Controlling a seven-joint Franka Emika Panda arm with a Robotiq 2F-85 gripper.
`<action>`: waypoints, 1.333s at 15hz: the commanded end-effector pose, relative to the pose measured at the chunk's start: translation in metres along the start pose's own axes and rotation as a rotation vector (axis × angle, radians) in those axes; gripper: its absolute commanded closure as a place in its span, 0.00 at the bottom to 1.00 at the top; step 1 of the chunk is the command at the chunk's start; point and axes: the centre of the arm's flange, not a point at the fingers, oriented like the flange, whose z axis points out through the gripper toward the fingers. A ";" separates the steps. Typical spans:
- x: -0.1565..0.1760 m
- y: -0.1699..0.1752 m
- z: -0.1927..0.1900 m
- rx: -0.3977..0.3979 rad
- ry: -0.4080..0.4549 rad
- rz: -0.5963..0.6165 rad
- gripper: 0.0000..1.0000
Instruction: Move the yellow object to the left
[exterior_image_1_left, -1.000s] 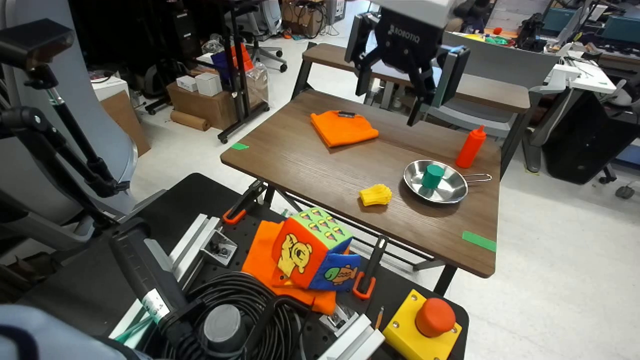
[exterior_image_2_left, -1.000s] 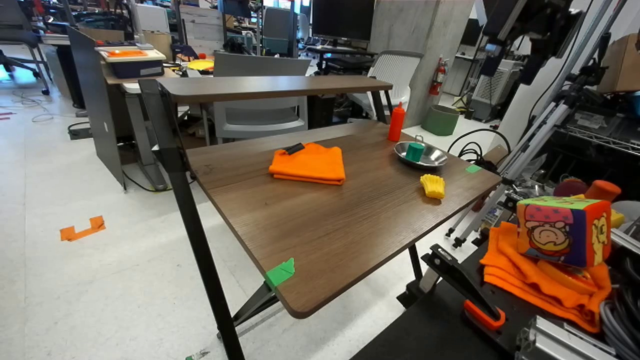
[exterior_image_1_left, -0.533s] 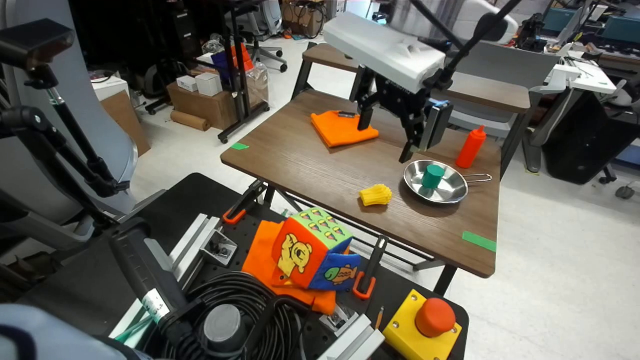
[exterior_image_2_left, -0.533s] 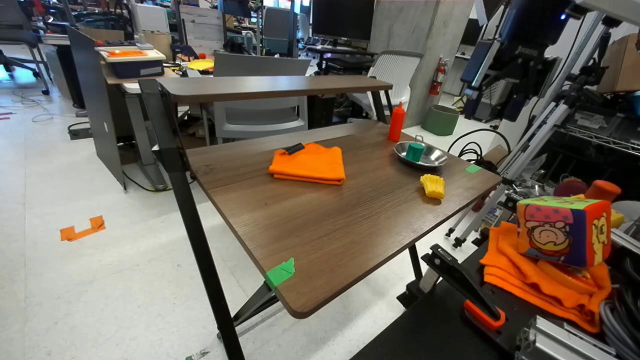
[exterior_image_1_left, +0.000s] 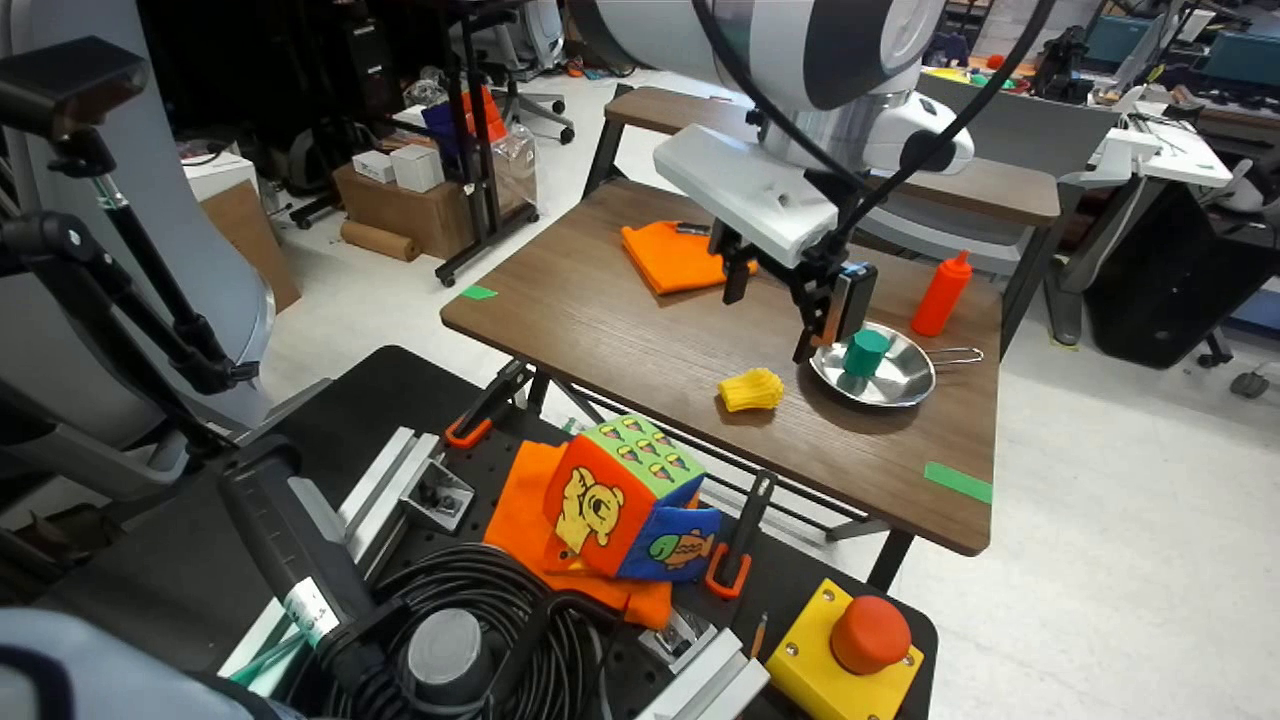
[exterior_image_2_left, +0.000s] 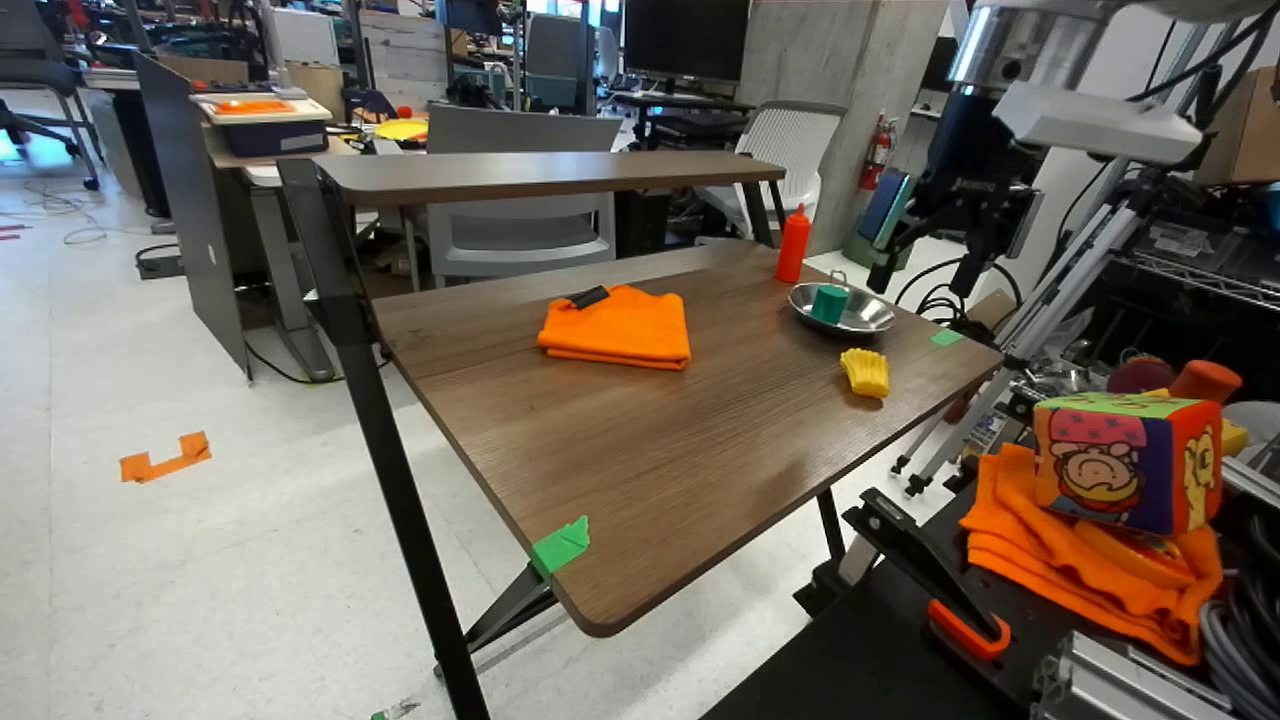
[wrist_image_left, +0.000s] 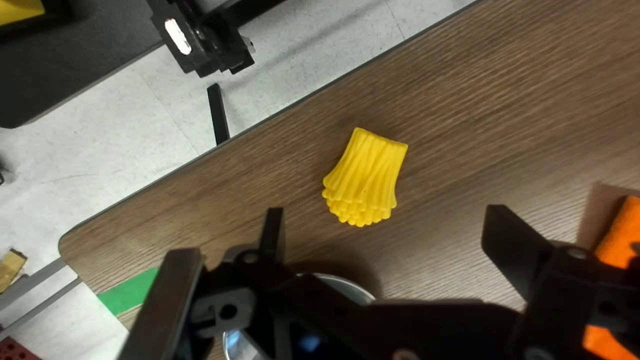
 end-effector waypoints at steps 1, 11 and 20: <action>0.017 -0.017 0.031 -0.049 0.021 0.013 0.00; 0.033 -0.042 0.090 -0.150 -0.006 0.049 0.00; 0.035 -0.051 0.113 -0.218 -0.023 0.078 0.43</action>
